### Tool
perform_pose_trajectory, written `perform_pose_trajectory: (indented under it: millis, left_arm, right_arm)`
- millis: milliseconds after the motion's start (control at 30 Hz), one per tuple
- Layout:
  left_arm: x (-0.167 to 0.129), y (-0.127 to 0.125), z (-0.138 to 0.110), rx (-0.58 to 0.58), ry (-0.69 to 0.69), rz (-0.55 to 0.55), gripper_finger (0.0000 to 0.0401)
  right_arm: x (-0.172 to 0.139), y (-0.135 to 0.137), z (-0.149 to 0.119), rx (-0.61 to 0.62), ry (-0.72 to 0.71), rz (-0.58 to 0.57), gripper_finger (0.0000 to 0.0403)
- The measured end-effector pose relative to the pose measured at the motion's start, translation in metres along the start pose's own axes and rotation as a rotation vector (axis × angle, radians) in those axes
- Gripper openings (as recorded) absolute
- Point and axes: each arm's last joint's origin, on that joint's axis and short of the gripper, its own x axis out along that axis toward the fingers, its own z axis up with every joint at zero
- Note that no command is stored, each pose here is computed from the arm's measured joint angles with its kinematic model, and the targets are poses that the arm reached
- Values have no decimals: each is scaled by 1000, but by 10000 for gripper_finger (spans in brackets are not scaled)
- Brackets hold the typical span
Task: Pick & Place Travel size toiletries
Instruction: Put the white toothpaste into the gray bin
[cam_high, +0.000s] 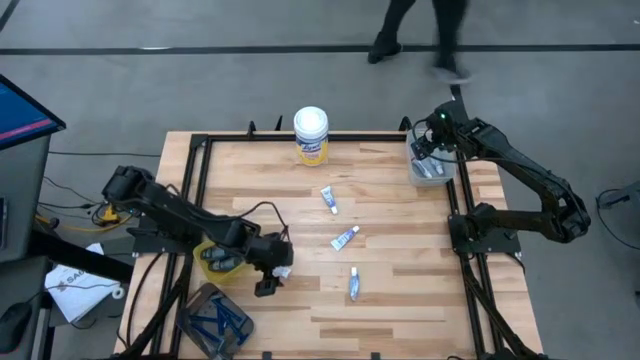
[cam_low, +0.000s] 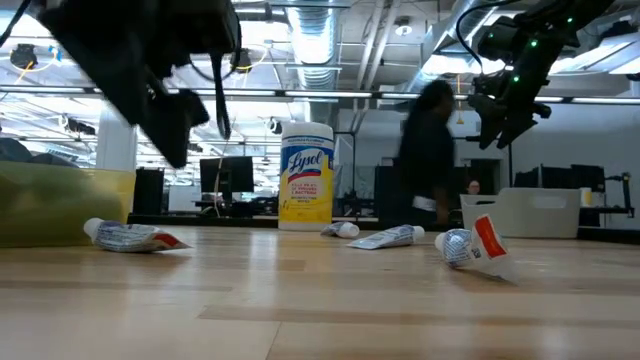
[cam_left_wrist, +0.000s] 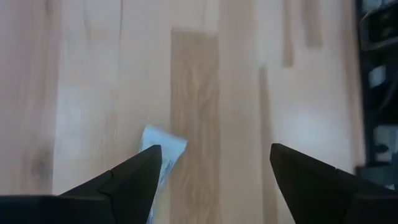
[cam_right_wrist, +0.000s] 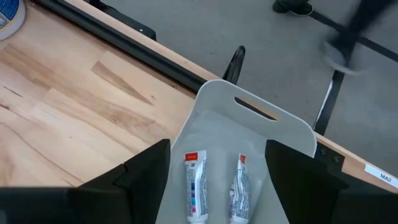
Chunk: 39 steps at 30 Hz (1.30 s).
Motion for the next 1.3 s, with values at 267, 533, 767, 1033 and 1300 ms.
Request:
perform_pose_trajectory:
  millis: [267,533,767,1033,1300]
  left_arm:
    - [13,5,-8,15,99,43,297]
    - [15,6,-3,127,26,110,297]
    - [15,4,6,132,-80,139,297]
    - [28,2,8,129,-105,141,297]
    - [49,-5,6,153,-49,140,297]
  right_arm:
    - [0,0,0,-3,0,0,255]
    - [0,0,0,-7,1,0,255]
    - [0,0,0,-8,4,0,255]
    - [0,0,0,-11,4,0,255]
    - [0,0,0,-31,4,0,255]
